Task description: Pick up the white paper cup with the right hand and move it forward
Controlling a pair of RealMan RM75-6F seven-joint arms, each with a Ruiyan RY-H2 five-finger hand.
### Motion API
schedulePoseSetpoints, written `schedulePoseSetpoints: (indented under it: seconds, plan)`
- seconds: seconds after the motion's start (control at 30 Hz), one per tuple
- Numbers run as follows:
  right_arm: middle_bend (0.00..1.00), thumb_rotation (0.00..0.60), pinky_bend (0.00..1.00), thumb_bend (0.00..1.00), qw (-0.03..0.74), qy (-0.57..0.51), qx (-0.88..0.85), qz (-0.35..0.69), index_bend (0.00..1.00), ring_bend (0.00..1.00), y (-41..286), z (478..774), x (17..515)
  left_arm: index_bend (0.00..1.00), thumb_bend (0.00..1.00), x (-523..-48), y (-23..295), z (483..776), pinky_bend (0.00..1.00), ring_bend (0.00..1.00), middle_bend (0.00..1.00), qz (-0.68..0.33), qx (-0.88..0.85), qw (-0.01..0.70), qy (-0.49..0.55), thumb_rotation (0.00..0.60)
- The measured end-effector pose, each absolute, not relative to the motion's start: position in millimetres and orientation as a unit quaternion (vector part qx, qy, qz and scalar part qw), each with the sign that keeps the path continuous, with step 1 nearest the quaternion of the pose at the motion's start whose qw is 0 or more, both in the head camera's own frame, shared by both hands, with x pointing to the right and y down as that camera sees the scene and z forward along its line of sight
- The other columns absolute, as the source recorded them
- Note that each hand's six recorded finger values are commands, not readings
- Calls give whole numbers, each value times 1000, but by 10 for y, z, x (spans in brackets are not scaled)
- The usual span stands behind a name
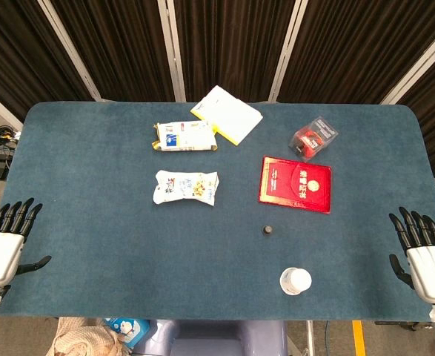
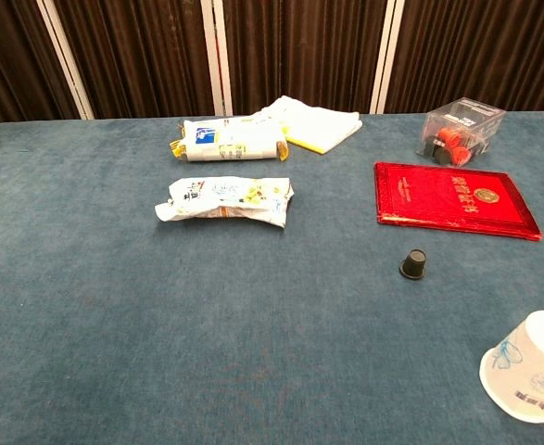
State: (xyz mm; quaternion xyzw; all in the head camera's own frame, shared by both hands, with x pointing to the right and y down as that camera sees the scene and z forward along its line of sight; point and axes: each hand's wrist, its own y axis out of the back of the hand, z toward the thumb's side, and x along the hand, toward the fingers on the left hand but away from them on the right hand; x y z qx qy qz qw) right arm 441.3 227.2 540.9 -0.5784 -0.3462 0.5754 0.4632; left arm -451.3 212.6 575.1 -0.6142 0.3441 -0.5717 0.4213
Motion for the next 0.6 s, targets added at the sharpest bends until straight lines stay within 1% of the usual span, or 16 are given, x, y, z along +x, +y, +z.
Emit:
schedulePoseSetpoints:
  seconds: [0.37,0.6]
  plan:
    - [0,600,87,413,463,-348,-582,571,0,0,2273,5400,4392,0,0,-4513,2128,5745,0,0,0,-571,-614,422,345,600]
    - [0,600,87,357,464,-349,-609,541,0,0,2260,5387,4260,0,0,-4522,2118,5761,0,0,0,-572,-615,418,346,600]
